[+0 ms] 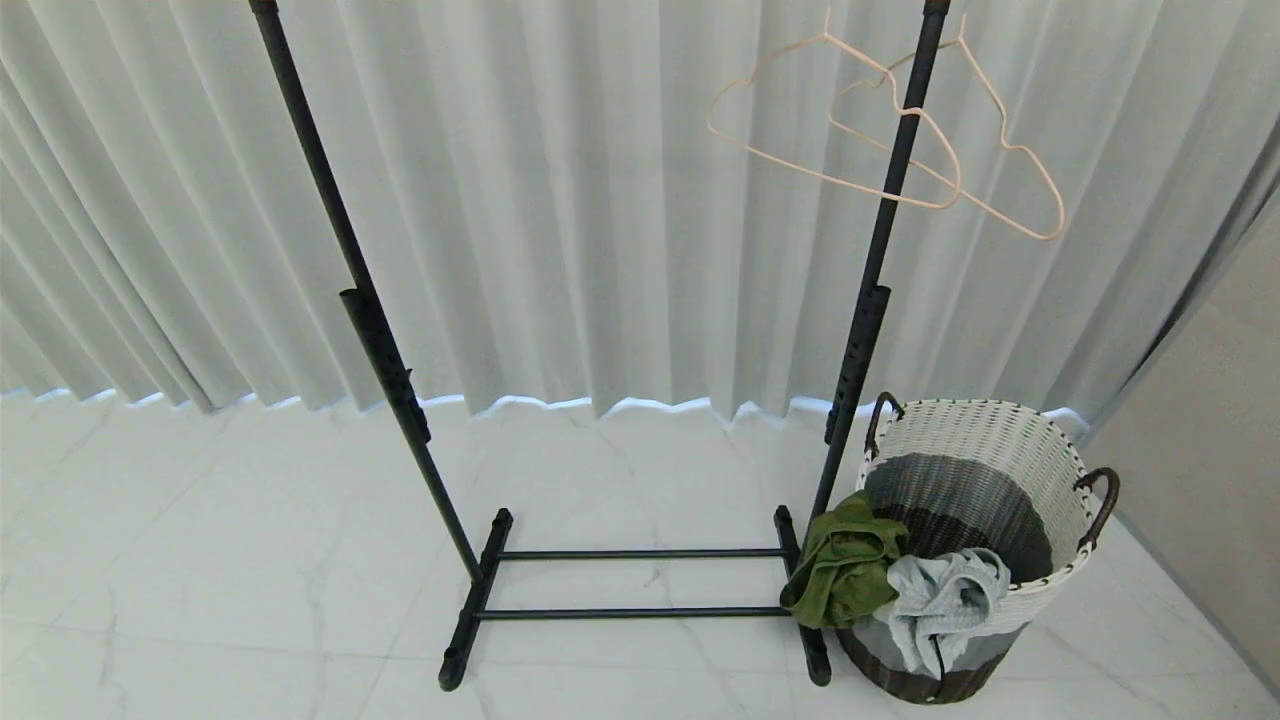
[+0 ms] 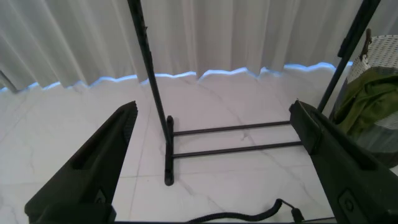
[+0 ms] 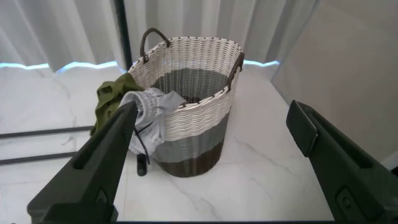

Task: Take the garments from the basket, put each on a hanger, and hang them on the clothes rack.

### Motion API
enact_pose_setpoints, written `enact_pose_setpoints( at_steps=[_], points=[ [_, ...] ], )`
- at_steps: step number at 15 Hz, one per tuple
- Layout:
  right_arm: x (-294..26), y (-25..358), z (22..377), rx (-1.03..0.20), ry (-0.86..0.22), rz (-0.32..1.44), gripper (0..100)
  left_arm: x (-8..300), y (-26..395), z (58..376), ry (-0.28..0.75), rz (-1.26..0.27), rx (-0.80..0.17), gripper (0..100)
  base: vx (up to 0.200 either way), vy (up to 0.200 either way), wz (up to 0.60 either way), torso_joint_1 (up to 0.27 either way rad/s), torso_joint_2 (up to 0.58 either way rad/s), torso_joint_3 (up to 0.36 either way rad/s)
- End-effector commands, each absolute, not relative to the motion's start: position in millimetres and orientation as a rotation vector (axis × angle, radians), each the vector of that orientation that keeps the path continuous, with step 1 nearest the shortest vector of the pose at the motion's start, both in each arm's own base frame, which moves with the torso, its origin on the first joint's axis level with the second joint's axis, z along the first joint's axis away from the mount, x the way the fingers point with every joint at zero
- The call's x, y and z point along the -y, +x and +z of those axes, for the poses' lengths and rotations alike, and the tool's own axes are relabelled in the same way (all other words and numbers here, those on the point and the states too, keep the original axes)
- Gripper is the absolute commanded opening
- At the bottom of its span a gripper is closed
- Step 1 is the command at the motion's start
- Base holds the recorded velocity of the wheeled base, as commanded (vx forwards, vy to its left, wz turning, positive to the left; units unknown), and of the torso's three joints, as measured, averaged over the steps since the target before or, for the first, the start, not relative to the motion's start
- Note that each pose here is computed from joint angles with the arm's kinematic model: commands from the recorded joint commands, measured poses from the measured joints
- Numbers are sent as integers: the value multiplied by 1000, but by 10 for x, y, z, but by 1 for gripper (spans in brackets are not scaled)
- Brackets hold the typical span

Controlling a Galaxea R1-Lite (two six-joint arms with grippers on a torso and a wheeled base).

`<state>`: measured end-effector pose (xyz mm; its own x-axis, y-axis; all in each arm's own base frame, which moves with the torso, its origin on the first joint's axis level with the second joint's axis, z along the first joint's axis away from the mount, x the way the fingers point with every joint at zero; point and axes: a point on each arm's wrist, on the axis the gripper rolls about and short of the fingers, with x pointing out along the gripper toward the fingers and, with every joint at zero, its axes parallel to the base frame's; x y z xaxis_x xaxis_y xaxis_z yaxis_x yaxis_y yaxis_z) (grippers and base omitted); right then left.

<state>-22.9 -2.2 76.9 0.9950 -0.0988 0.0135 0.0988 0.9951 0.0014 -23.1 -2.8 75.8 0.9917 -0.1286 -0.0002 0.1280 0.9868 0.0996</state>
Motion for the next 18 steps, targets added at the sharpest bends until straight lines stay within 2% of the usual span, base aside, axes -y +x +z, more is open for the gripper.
enact_pose_setpoints(
  at_steps=[1, 3, 14, 18],
  points=[
    [23, -228, 769, 12, 1, -98, 100, 28, -231, 757, 100, -129, 6, 100, 0, 0, 0, 0, 0, 0],
    [23, -228, 769, 12, 2, -98, 100, 28, -231, 756, 101, -129, 5, 100, 0, 0, 0, 0, 0, 0],
    [23, -229, 766, 12, 30, -100, 100, 28, -231, 757, 101, -129, 7, 100, 200, 0, 0, -1, 2, 2],
    [22, -228, 766, 10, 20, -97, 100, 28, -231, 757, 87, -129, 6, 100, 0, 0, 0, 0, 0, 0]
  ],
)
